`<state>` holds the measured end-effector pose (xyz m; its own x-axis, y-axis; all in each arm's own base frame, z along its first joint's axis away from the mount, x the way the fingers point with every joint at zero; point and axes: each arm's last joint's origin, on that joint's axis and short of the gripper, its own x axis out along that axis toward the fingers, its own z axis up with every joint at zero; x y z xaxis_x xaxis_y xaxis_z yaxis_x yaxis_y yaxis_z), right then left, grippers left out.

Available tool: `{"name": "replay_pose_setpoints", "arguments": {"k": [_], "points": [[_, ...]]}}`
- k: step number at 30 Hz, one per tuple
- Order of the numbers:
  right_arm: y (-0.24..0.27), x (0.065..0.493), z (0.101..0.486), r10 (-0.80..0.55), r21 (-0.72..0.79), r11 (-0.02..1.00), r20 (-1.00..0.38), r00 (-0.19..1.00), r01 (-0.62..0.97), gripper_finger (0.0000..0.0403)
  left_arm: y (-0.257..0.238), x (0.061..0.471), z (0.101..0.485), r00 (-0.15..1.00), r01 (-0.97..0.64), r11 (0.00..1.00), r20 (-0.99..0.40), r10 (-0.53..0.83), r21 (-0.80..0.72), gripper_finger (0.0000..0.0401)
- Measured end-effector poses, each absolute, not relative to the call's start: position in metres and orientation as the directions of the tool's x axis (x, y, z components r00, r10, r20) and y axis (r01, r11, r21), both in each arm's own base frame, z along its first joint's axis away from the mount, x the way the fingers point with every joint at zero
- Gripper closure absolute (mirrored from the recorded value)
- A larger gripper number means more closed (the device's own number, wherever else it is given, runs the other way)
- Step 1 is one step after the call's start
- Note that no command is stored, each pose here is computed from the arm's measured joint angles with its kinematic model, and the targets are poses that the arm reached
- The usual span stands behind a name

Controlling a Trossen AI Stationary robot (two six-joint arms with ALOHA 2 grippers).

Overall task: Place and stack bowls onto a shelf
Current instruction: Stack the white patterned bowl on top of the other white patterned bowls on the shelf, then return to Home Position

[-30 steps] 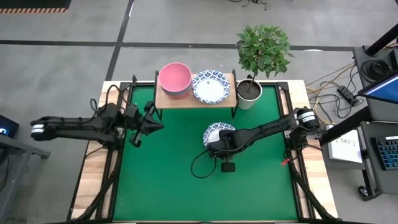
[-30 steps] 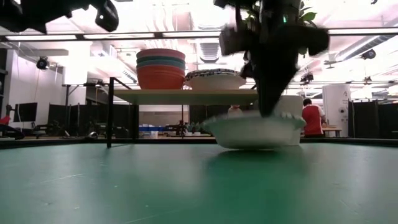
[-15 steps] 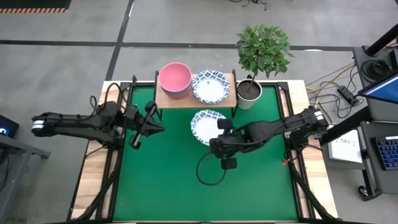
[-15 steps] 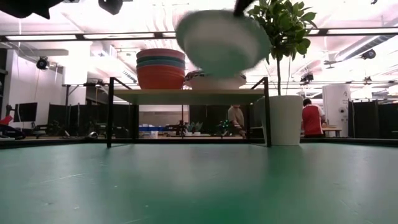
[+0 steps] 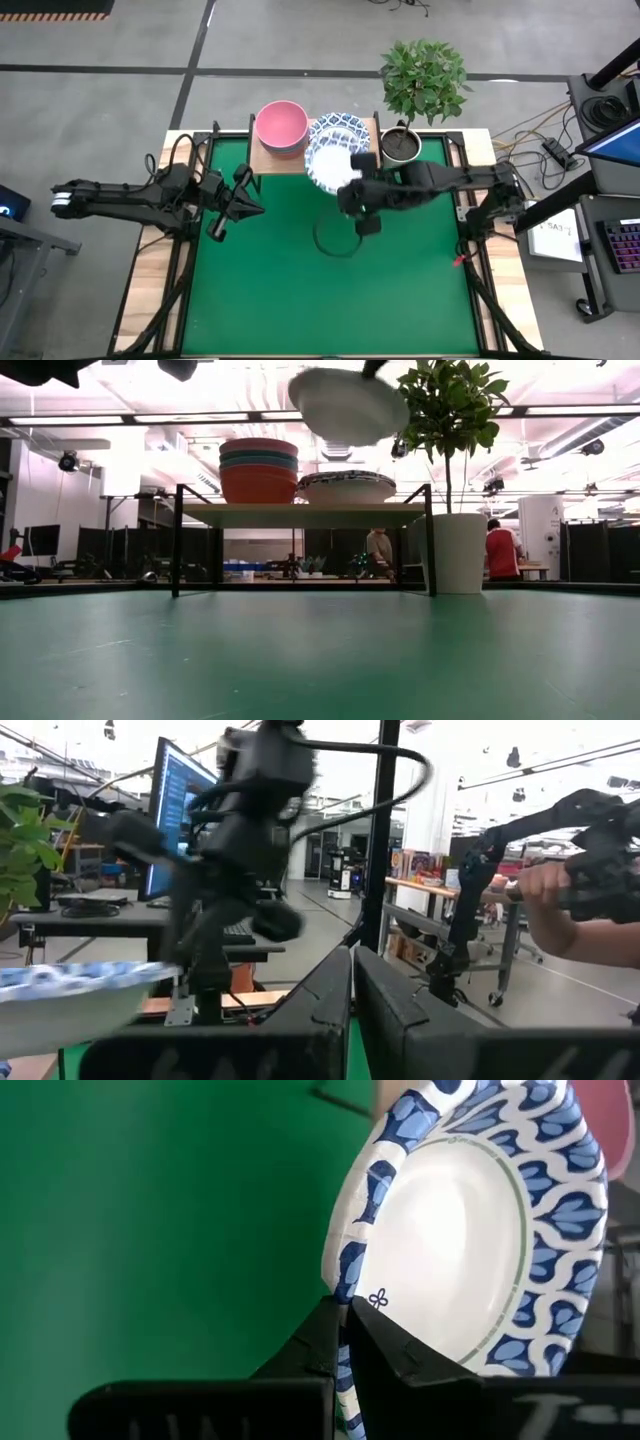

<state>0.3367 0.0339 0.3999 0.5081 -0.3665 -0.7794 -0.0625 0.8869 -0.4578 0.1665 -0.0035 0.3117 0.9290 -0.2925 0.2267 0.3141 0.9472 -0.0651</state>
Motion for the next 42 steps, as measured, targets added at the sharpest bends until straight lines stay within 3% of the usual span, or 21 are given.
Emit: {"name": "replay_pose_setpoints", "arguments": {"k": [9, 17, 33, 37, 42], "points": [[-0.04, 0.356, 0.378, -0.439, -0.499, 0.864, -0.811, 0.387, -0.066, 0.0394, -0.003, 0.166, 0.312, 0.928, 0.314, 0.947, 0.229, -0.292, -0.064, 0.0401], [-0.06, 0.359, 0.371, -0.457, -0.504, 0.862, -0.821, 0.342, -0.058, 0.0392, -0.003, 0.166, 0.312, 0.929, 0.314, 0.947, 0.228, -0.292, -0.064, 0.0401], [-0.06, 0.354, 0.376, -0.447, -0.459, 0.887, -0.819, 0.359, 0.057, 0.0306, -0.005, 0.167, 0.31, 0.93, 0.323, 0.943, 0.212, -0.301, -0.08, 0.0401], [-0.056, 0.354, 0.377, -0.389, -0.396, 0.915, -0.826, 0.408, 0.073, 0.0326, -0.006, 0.168, 0.308, 0.931, 0.328, 0.941, 0.199, -0.307, -0.086, 0.0401], [-0.041, 0.358, 0.352, -0.181, -0.208, 0.978, -0.88, 0.438, -0.015, 0.0374, -0.008, 0.169, 0.303, 0.934, 0.339, 0.935, 0.158, -0.32, -0.11, 0.0401]]}}
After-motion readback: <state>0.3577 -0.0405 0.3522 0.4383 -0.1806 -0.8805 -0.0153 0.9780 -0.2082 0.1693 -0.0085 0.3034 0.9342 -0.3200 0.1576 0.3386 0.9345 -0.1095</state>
